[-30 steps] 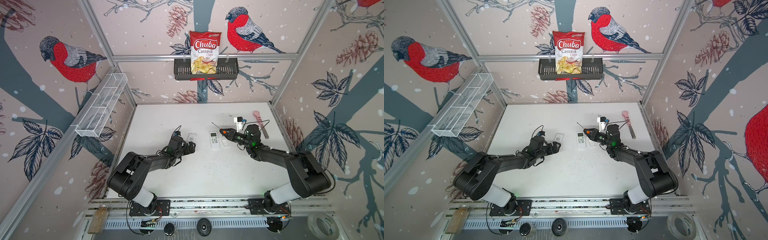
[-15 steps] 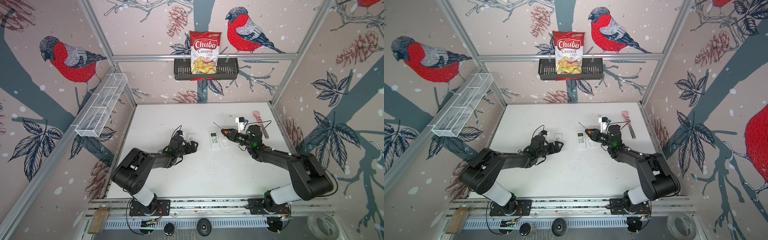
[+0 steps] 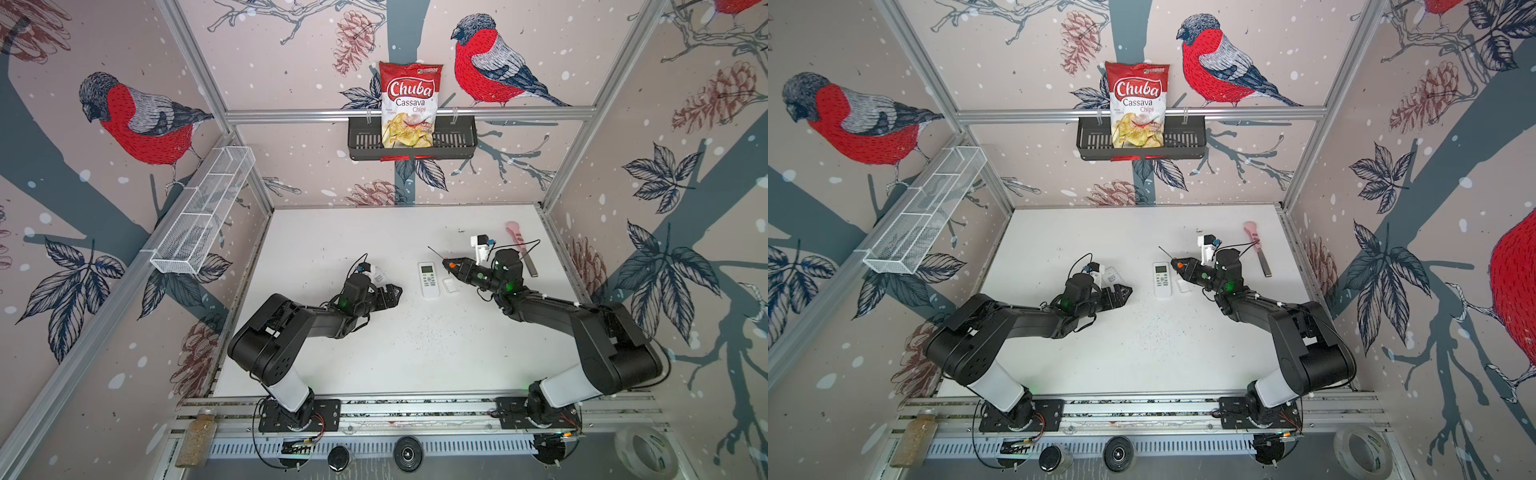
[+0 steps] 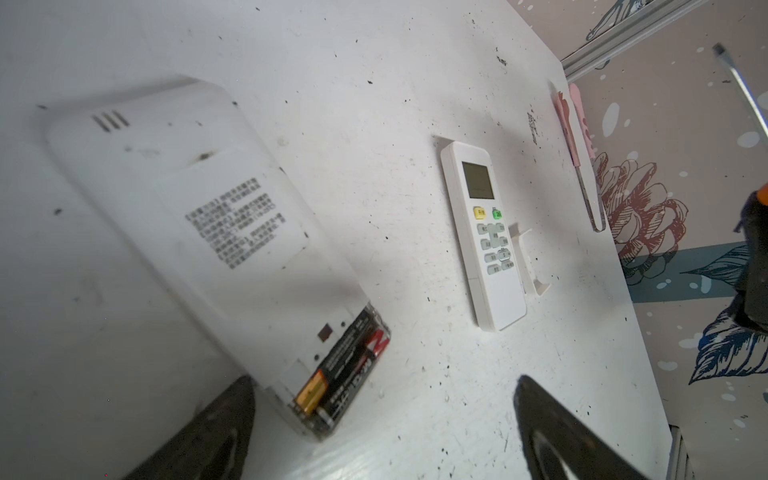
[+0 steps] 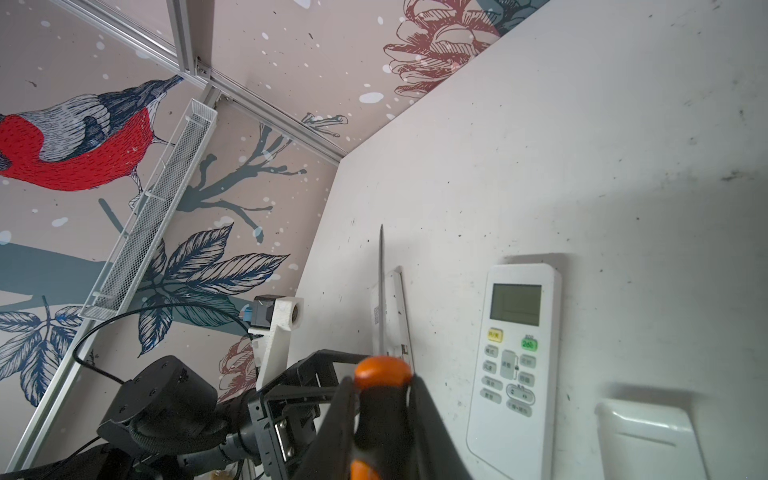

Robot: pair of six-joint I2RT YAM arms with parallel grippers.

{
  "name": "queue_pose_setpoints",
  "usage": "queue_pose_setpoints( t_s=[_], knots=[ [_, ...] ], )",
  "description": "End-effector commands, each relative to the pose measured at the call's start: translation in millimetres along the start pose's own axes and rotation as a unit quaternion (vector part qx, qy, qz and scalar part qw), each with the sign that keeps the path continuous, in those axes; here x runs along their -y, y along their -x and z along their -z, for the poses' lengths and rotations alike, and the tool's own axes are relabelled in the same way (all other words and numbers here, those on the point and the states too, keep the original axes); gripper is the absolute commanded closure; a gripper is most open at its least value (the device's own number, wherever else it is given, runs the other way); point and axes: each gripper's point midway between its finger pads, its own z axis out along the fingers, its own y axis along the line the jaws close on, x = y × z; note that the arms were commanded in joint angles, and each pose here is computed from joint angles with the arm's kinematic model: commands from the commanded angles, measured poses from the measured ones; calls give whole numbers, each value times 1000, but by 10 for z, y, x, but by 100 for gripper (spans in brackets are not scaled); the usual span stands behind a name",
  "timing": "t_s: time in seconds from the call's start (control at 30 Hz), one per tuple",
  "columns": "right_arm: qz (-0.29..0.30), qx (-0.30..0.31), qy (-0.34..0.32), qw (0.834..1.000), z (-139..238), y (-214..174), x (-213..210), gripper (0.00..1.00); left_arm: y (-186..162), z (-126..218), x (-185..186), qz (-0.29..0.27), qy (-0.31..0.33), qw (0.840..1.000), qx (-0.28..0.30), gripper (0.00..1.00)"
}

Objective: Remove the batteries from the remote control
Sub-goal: 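Bring the screwdriver tip to the batteries while the left gripper descends over the remote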

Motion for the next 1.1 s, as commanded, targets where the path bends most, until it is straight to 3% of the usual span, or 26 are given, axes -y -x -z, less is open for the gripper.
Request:
queue_pose_setpoints(
  t_s=[0.0,0.4,0.7,1.07],
  knots=[
    [3,-8,11,1000,-17,-5,-47,100,64,4,93,-5,-17,1000,11,4],
    [-20,-51,-3,998,-100,-111,38,100,264,156,232,-31,-12,999,35,3],
    [-45,-95,-26,994,-102,-349,96,99,524,293,72,-97,92,990,46,8],
    [-50,-162,-45,984,-134,-731,-31,97,583,190,-165,-189,193,962,-41,17]
  ],
)
